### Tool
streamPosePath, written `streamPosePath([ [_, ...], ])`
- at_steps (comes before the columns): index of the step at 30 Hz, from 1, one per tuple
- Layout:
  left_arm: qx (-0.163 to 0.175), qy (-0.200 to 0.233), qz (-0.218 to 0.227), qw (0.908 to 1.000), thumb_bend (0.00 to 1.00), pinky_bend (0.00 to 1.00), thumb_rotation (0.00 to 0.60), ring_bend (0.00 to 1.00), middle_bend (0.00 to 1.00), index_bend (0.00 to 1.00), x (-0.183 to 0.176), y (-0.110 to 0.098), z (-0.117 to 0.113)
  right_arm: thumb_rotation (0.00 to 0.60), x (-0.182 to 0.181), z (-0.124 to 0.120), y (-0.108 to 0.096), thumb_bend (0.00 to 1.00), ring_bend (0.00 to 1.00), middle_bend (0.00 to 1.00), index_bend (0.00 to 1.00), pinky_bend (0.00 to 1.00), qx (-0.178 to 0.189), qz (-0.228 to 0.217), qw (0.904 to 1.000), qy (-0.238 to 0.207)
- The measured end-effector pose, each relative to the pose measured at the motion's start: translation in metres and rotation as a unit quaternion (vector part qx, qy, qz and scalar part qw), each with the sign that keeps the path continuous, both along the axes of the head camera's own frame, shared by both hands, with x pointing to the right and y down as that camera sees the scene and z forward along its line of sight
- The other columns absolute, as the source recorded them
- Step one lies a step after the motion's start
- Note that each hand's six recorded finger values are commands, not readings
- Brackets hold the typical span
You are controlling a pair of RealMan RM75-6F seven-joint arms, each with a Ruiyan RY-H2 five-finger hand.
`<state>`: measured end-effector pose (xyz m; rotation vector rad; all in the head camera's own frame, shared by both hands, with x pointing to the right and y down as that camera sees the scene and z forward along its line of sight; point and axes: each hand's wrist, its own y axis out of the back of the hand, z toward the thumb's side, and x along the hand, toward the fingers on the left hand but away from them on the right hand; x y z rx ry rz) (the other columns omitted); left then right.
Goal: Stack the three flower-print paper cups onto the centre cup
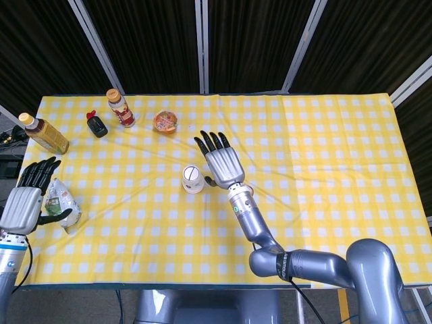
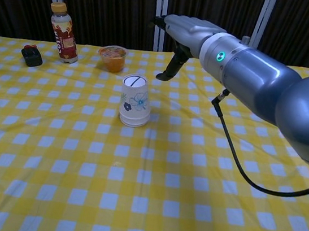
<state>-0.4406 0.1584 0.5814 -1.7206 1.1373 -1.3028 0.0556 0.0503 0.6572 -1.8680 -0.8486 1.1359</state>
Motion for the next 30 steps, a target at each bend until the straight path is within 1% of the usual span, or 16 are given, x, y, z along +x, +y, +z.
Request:
streamPosePath([
  [6,-0.002,-0.005,-0.002,1.0,0.12,0.0,0.6,0.0,0.0,0.0,-0.001,0.0,0.001,0.6,0.022,-0.004,0.011,0.12,0.0,0.0,0.05,0.0,0.003,-0.005,1.0,0.007],
  [12,-0.002,-0.012,-0.002,0.9999,0.12,0.0,0.6,0.0,0.0,0.0,-0.002,0.001,0.003,0.6,0.068,-0.008,0.029,0.12,0.0,0.0,0.06,0.0,0.022,-0.003,0.9994,0.025],
  [16,-0.004,-0.018,0.001,0.9998,0.12,0.0,0.6,0.0,0.0,0.0,-0.001,0.002,0.006,0.6,0.103,-0.01,0.039,0.12,0.0,0.0,0.05,0.0,0.033,0.013,0.9988,0.035],
  [18,-0.006,-0.022,0.006,0.9997,0.12,0.0,0.6,0.0,0.0,0.0,0.001,0.004,0.008,0.6,0.128,-0.01,0.047,0.12,0.0,0.0,0.04,0.0,0.037,0.024,0.9982,0.042],
  [22,-0.002,-0.027,0.012,0.9996,0.12,0.0,0.6,0.0,0.0,0.0,0.007,0.009,0.011,0.6,0.191,-0.013,0.074,0.12,0.0,0.0,0.02,0.0,0.054,0.048,0.9951,0.068],
  [24,0.0,-0.032,0.014,0.9994,0.12,0.0,0.6,0.0,0.0,0.0,0.007,0.013,0.012,0.6,0.216,-0.014,0.086,0.12,0.0,0.0,0.01,0.0,0.059,0.059,0.9932,0.081],
  [30,0.004,-0.044,0.011,0.999,0.11,0.0,0.6,0.0,0.0,0.0,0.003,0.027,0.014,0.6,0.28,-0.013,0.119,0.12,0.0,0.0,0.0,0.0,0.047,0.096,0.989,0.102],
])
